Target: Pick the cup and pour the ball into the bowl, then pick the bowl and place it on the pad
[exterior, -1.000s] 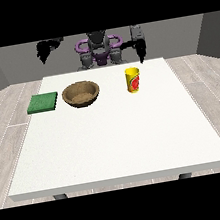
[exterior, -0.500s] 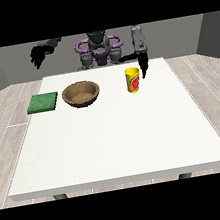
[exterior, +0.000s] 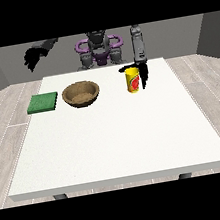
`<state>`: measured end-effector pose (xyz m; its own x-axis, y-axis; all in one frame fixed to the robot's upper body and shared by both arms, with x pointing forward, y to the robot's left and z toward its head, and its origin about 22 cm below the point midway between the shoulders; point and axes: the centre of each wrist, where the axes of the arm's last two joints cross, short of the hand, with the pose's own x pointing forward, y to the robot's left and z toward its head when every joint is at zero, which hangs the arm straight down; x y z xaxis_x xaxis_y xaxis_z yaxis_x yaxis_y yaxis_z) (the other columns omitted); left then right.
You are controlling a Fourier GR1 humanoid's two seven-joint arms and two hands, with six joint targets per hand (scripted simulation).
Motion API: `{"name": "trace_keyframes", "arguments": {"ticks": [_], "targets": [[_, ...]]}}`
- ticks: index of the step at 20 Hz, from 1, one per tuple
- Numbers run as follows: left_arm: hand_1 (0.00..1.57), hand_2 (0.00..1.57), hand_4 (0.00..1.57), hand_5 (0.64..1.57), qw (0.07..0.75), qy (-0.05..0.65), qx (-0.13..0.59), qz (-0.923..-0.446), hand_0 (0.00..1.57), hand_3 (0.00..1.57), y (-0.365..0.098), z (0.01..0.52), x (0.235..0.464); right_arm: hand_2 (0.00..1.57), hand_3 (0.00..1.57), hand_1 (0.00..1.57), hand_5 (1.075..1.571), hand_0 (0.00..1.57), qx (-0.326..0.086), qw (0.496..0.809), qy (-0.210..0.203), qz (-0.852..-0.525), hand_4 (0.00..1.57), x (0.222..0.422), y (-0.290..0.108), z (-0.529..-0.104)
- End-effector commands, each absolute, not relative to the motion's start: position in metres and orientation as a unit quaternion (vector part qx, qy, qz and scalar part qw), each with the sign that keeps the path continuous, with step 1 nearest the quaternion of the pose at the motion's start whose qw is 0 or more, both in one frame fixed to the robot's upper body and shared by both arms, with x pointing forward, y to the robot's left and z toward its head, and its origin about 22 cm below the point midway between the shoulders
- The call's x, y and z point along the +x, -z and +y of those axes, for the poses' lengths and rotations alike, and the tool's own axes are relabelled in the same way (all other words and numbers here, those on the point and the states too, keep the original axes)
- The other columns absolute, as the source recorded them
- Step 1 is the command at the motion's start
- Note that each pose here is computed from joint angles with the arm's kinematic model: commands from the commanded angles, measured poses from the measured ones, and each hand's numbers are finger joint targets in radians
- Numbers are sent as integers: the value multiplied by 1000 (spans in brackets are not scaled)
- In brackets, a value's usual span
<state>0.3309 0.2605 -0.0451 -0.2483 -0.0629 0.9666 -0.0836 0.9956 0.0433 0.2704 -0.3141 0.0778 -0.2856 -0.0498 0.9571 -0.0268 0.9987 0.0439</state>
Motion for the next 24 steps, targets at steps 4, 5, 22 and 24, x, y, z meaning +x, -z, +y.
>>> {"name": "trace_keyframes", "arguments": {"ticks": [4, 5, 22, 24], "targets": [[919, 1316, 1243, 1538, 608, 10, 106, -787, 919, 1379, 79, 267, 318, 0, 0, 0, 1569, 0, 48, 580, 8, -813, 662, 272, -93, -336], [1151, 1571, 1309, 1475, 591, -7, 153, -792, 1151, 1571, 58, 274, 341, 0, 121, 0, 1568, 0, 52, 572, -22, -818, 650, 269, -104, -312], [1337, 1571, 1408, 1525, 553, 234, 338, -724, 1337, 1571, 45, 200, 361, 0, 250, 0, 1562, 0, 23, 680, 27, -732, 634, 269, -59, -375], [1362, 1571, 1448, 1533, 525, 302, 391, -692, 1362, 1571, 46, 210, 364, 0, 174, 0, 1562, 0, 31, 683, 27, -729, 643, 273, -70, -388]]}}
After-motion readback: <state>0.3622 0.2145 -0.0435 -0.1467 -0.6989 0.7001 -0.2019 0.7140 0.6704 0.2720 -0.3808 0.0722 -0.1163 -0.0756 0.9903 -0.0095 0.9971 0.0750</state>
